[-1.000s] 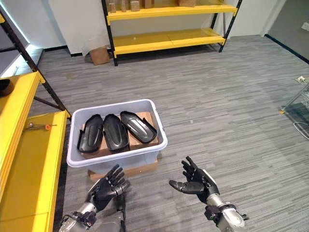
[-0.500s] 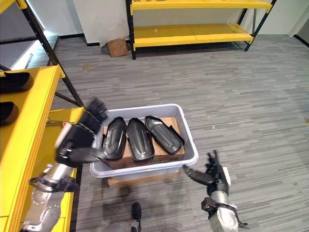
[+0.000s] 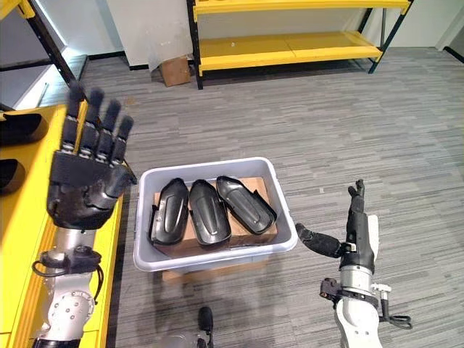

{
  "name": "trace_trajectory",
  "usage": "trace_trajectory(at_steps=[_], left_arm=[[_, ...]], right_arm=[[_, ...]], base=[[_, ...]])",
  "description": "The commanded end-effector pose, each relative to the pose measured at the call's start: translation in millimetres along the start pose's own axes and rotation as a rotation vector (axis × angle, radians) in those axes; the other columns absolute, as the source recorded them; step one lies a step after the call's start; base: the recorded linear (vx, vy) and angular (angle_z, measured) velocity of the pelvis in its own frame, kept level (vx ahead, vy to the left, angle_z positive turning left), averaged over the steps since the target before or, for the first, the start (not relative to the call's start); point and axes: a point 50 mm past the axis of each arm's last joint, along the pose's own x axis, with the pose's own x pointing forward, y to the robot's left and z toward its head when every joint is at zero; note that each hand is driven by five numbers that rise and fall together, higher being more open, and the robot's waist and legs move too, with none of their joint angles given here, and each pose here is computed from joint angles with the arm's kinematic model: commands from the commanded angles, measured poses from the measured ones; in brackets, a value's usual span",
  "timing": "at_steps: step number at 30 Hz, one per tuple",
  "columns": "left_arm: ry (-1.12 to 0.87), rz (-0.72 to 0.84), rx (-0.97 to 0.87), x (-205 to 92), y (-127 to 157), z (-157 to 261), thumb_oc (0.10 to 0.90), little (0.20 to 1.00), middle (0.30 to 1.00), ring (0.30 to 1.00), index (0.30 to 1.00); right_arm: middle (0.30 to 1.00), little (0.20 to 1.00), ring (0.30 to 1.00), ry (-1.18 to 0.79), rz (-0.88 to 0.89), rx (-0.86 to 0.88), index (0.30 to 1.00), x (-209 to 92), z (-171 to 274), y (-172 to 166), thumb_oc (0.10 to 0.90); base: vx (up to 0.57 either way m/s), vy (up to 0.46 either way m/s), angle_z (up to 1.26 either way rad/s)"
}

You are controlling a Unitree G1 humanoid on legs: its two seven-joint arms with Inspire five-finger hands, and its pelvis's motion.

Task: Move parts from the plastic box to the shelf.

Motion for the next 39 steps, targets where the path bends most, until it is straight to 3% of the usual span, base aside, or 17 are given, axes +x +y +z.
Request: trace_trajectory(at_steps=[1,8,9,13,15,20,30,39], left_arm=[[-0.026,-0.105,0.009,8,-15,7,0.9,1.0,1.0,1.0,1.0],[0.037,-0.143,-0.021,5,-13,-8,0.9,1.0,1.0,1.0,1.0],[0.053,-0.145,-0.001,2,-9,-7,0.9,1.0,1.0,1.0,1.0],[0.105,-0.094,0.127,2,-5,-10,0.9,1.0,1.0,1.0,1.0],[0.138,-0.02,0.274,-4,3,-7,0.9,1.0,1.0,1.0,1.0],[0.151,-0.014,0.347,-14,12,1,0.9,1.0,1.0,1.0,1.0],[0.147,-0.04,0.311,-9,8,1,0.9,1.0,1.0,1.0,1.0],[0.092,-0.124,0.279,15,0,4,0.9,1.0,1.0,1.0,1.0]], right_arm=[[1.0,1.0,1.0,-0.357,0.0,-0.051,1.0,27,52,0,0.9],[1.0,1.0,1.0,-0.377,0.175,-0.071,1.0,40,57,3,0.9],[1.0,1.0,1.0,-0.361,0.328,-0.088,1.0,43,56,15,0.9],[1.0,1.0,1.0,-0.352,0.39,-0.15,1.0,47,51,18,0.9],[1.0,1.0,1.0,-0.369,0.439,-0.224,1.0,47,52,17,0.9],[1.0,1.0,1.0,-0.431,0.552,-0.38,1.0,51,64,19,0.9],[1.0,1.0,1.0,-0.62,0.582,-0.659,1.0,58,80,31,0.9],[1.0,1.0,1.0,-0.875,0.375,-0.87,1.0,88,111,47,0.9]], base=[[-0.03,0.122,-0.13],[0.01,-0.168,0.05],[0.04,-0.432,0.2],[0.03,-0.322,0.26],[0.08,-0.311,0.36],[0.07,-0.141,0.08],[0.01,-0.097,0.01],[-0.17,-0.022,0.06]])
